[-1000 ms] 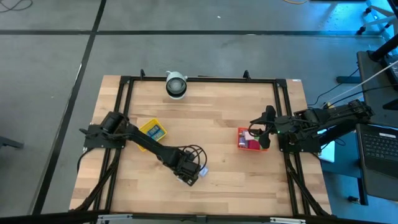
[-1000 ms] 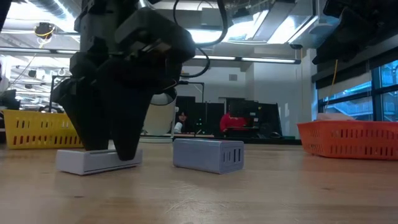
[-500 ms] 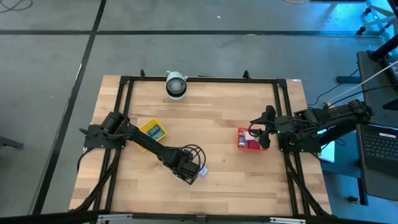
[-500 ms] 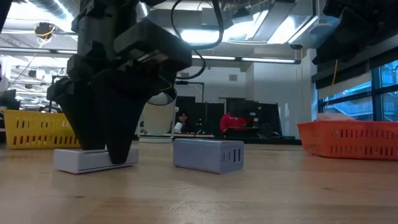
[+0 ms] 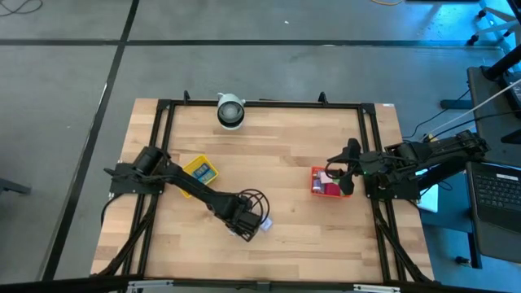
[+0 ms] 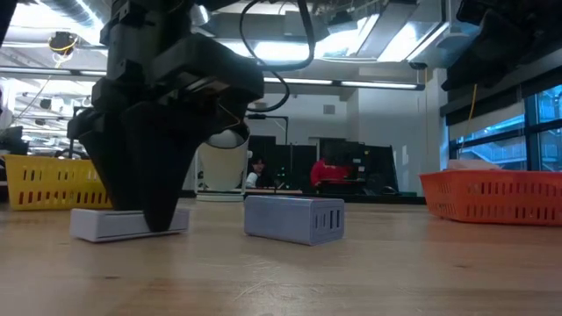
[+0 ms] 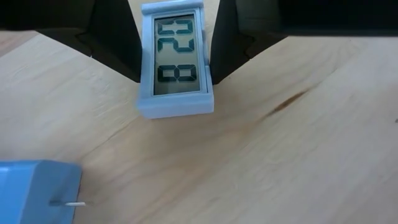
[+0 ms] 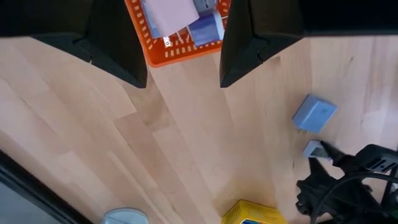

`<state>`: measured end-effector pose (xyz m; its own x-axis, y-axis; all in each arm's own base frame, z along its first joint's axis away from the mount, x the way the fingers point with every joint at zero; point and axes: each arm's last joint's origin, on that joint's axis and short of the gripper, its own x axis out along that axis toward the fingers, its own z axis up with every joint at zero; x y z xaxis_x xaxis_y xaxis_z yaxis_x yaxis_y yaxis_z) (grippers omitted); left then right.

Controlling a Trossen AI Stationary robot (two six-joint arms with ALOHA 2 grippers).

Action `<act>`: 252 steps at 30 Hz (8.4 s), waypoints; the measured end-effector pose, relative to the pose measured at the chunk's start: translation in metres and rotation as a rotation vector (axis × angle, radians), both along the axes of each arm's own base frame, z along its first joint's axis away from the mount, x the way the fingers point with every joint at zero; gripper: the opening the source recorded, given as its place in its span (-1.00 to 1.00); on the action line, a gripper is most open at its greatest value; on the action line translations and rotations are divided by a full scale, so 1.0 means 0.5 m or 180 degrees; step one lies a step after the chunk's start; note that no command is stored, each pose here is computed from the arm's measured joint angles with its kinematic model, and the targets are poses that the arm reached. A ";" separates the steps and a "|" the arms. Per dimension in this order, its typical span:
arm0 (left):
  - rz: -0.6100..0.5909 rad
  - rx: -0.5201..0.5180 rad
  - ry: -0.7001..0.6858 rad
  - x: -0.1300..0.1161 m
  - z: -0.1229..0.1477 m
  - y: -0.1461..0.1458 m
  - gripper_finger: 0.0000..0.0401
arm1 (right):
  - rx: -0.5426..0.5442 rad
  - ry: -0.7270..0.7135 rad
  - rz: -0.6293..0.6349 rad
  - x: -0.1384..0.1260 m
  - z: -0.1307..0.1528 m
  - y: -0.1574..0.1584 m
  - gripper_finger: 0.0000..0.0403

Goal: Pick & Place Office items
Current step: Put the white digital timer into the yellow basket, then put the blue charger adapter into the orange basket

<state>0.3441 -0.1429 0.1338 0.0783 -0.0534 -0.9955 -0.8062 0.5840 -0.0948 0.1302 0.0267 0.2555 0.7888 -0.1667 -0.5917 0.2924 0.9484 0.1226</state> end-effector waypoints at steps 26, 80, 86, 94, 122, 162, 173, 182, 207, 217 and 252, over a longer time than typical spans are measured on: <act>-0.0570 0.1025 -0.0731 0.039 0.196 -0.011 -0.20 | 0.0026 0.0013 0.0054 0.000 0.000 0.001 0.01; -0.0525 0.1710 -0.2157 -0.460 0.166 0.304 -0.18 | 0.0127 -0.0530 -0.0657 0.024 0.017 -0.002 0.01; -0.0586 0.1461 -0.1993 -0.456 0.153 0.300 -0.18 | 0.0166 -0.0373 -0.0764 0.048 -0.002 0.004 0.01; -0.0331 0.1129 -0.1744 -0.443 0.133 0.297 -0.18 | 0.0101 -0.0490 -0.0645 0.081 -0.003 0.014 0.01; -0.0105 0.0791 -0.1148 -0.428 0.096 0.294 0.05 | 0.0048 -0.0564 -0.0696 0.088 0.004 -0.007 0.01; -0.1308 0.3210 -0.4362 -0.395 0.225 0.289 0.06 | 0.0586 -0.0488 -0.0322 0.197 0.044 -0.016 0.01; -0.1296 0.3231 -0.4253 -0.395 0.220 0.295 0.06 | 0.0496 0.0045 -0.0139 0.295 0.052 0.032 0.01; -0.1247 0.3169 -0.4073 -0.395 0.209 0.303 0.06 | 0.0750 0.0641 0.0083 0.376 0.023 0.089 0.01; -0.1456 0.2899 -0.4157 -0.393 0.203 0.299 0.06 | 0.1437 0.1278 -0.0128 0.489 -0.148 0.211 0.46; -0.1577 0.2789 -0.4244 -0.392 0.203 0.296 0.06 | 0.1423 0.1152 -0.0297 0.499 -0.183 0.239 0.46; -0.1583 0.2674 -0.4226 -0.392 0.199 0.295 0.06 | 0.1326 0.1169 -0.0347 0.509 -0.256 0.273 0.44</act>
